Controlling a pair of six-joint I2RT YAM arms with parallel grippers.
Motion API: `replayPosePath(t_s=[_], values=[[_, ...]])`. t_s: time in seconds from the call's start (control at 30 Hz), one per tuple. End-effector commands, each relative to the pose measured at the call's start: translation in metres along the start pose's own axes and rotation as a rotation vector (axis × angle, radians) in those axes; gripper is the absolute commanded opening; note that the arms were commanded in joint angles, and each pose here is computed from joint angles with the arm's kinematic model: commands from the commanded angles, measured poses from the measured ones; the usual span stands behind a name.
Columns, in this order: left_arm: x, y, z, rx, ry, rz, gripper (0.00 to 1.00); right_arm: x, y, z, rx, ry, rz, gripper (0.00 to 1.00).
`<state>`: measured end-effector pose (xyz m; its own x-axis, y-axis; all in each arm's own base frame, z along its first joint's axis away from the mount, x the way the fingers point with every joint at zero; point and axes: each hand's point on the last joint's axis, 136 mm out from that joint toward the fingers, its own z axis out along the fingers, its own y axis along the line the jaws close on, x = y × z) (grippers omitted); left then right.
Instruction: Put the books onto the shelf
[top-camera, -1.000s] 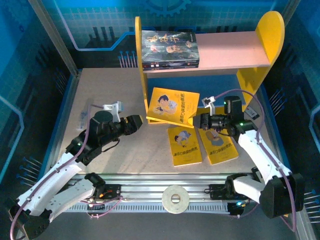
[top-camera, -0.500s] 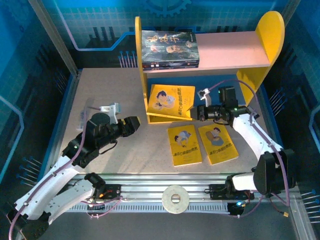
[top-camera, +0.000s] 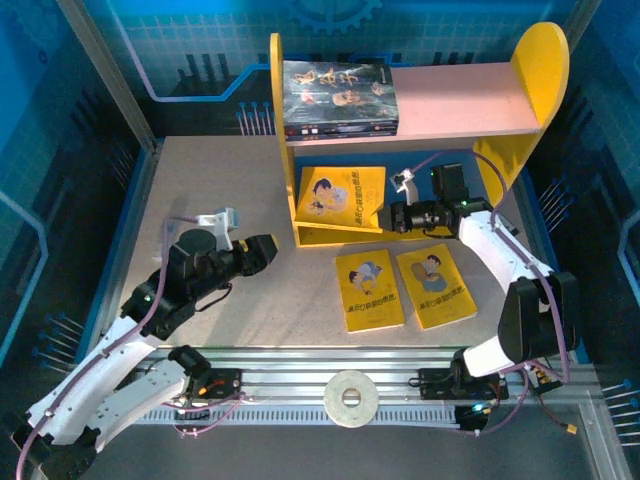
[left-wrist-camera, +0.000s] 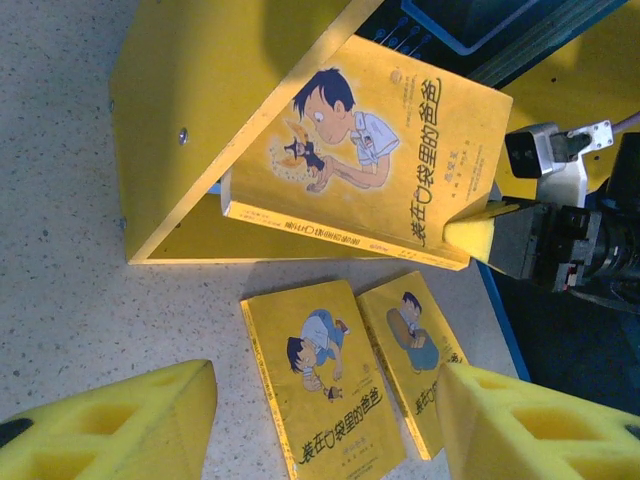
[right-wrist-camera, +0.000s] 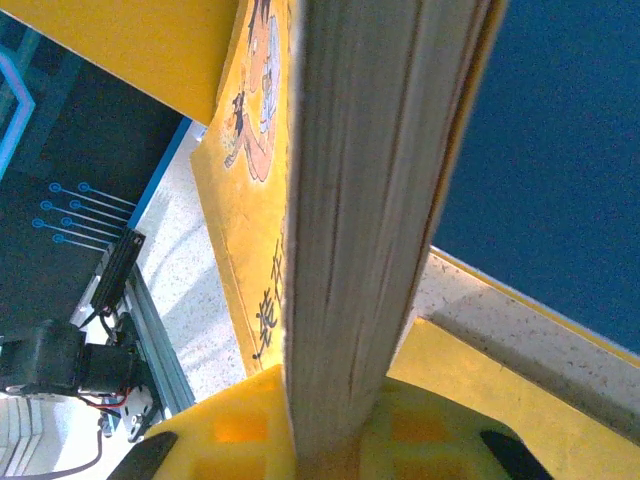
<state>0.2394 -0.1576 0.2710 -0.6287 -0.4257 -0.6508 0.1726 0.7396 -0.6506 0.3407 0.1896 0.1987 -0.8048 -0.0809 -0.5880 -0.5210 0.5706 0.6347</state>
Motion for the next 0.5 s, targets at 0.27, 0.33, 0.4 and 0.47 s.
replayPosePath(t_s=[0.27,0.33,0.4,0.47], values=[[0.002,0.004,-0.002,-0.007,-0.007,0.005,0.61,-0.036,-0.005,0.003,-0.020,-0.017,-0.070,0.12],[0.001,0.004,-0.003,-0.007,-0.009,0.005,0.61,-0.037,-0.007,0.005,-0.021,-0.012,-0.065,0.13],[0.001,0.004,-0.005,-0.008,-0.012,0.006,0.61,-0.039,-0.010,0.007,-0.020,-0.011,-0.061,0.14],[0.001,0.004,-0.005,-0.009,-0.013,0.006,0.61,-0.041,-0.011,0.008,-0.019,-0.014,-0.055,0.15]])
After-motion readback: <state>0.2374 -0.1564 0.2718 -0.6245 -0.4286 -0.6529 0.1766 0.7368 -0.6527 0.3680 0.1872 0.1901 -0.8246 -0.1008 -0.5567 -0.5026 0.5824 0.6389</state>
